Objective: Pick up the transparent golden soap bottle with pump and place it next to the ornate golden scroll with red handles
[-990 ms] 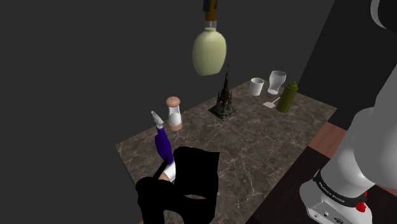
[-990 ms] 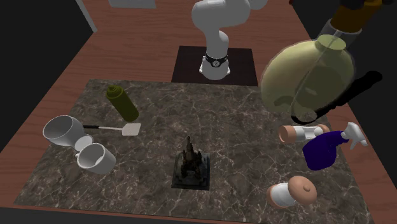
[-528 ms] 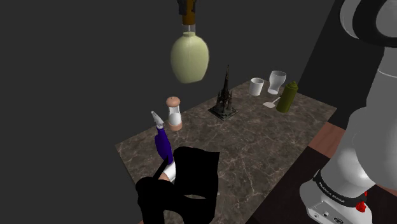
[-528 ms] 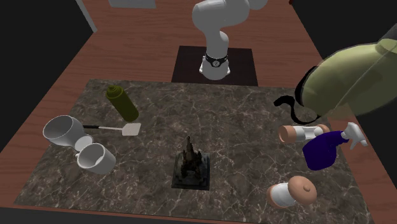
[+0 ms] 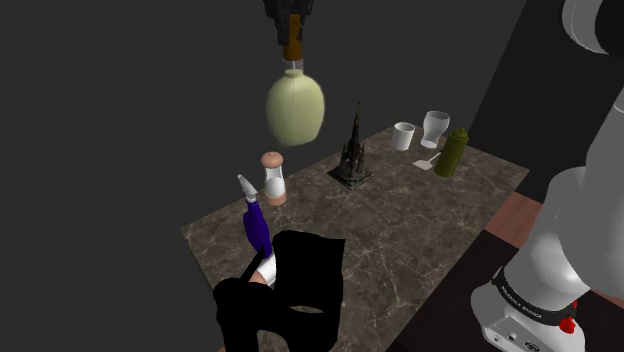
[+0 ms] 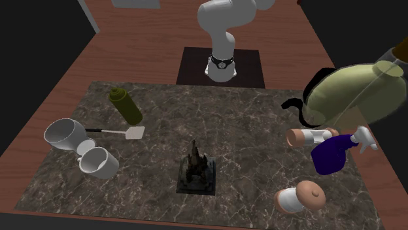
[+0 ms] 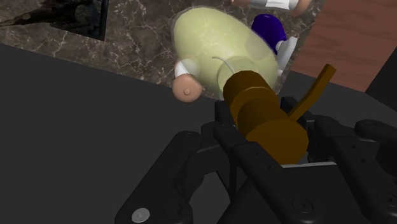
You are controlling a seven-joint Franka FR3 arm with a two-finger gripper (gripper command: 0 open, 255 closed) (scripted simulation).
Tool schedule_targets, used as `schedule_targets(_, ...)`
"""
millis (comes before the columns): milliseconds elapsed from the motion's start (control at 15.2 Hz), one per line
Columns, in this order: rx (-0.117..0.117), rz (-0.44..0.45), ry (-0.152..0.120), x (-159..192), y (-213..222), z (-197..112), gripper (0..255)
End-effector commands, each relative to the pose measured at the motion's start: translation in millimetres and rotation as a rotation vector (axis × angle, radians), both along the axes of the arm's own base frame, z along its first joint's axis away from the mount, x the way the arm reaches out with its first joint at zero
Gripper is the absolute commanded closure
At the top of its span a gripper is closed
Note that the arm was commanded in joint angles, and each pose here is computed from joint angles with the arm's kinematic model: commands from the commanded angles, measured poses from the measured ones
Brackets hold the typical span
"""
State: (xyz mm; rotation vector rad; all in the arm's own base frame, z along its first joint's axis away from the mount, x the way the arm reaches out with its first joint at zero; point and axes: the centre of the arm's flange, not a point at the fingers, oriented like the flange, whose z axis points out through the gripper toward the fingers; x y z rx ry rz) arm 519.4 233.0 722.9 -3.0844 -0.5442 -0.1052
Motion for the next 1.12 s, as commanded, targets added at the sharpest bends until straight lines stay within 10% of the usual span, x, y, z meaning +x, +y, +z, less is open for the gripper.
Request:
schedule_targets(0, 0.001, 0.0, -0.001, 1.1, -1.0, -10.7, 255)
schedule_targets(1056, 0.001, 0.0, -0.001, 1.1, -1.0, -95.2, 255)
